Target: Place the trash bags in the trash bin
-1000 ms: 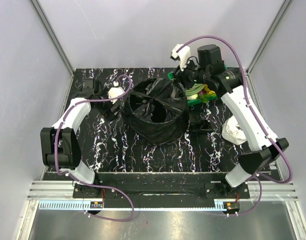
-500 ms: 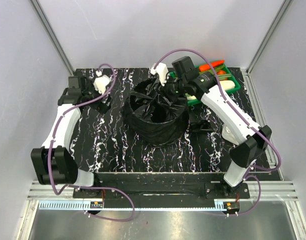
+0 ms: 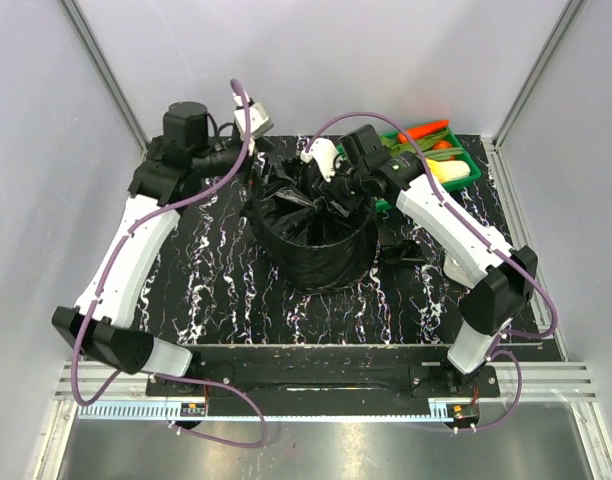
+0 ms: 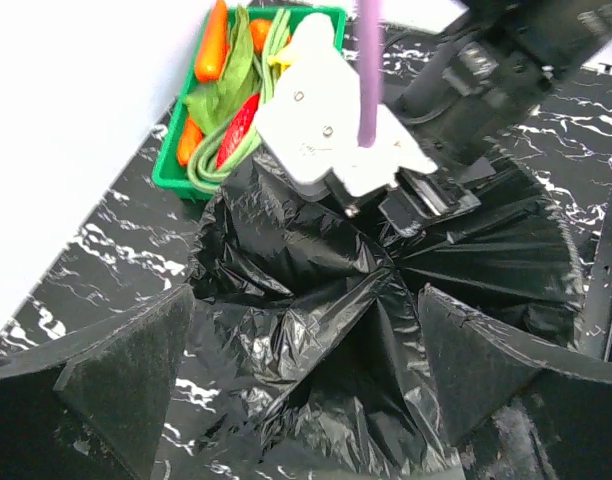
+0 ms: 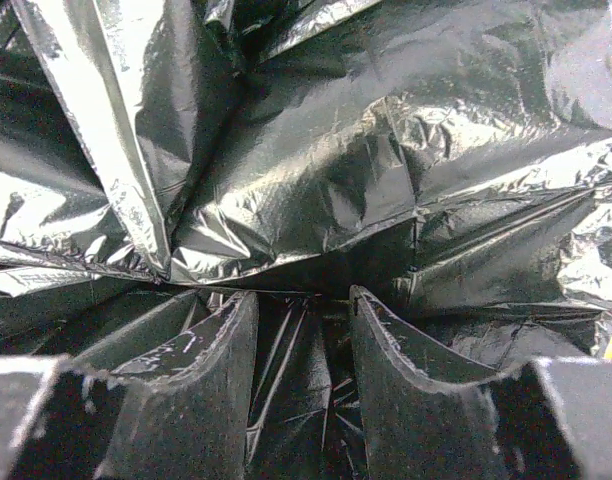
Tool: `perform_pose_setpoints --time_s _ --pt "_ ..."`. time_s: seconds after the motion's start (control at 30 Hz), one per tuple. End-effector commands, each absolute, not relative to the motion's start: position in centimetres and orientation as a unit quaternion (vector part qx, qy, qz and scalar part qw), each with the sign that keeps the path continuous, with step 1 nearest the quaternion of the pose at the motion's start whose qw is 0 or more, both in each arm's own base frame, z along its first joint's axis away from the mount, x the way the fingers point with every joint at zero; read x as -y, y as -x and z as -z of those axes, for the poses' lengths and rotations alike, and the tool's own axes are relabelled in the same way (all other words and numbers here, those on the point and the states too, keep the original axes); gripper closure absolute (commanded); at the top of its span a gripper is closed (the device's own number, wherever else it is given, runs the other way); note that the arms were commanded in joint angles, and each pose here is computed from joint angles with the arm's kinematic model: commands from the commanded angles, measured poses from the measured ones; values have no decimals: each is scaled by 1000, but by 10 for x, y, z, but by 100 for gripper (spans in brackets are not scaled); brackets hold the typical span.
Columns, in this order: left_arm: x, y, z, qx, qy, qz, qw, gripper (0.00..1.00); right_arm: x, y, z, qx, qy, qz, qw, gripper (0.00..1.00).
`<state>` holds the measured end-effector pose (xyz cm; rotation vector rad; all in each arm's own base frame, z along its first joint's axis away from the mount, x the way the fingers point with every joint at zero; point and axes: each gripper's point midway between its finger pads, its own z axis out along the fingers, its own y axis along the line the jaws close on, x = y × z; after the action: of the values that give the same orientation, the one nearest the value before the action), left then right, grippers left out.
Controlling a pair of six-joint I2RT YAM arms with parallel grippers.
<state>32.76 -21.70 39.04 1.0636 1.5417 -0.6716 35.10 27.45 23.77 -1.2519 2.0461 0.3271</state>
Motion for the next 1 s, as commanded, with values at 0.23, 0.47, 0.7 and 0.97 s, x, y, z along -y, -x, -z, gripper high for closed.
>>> perform_pose_setpoints --time_s 0.23,0.47,0.7,0.97 --pt "231 -363 -356 -709 -386 279 520 1 -276 -353 -305 -767 441 -144 443 42" --pt "247 -346 -350 -705 -410 294 498 2 -266 -345 -341 -763 417 -154 469 41" --pt "269 -328 -329 -685 -516 224 464 5 -220 -365 -369 -780 348 -120 506 40" --pt "286 -328 -272 -687 -614 123 370 25 -186 -374 -361 -797 314 -115 503 39"
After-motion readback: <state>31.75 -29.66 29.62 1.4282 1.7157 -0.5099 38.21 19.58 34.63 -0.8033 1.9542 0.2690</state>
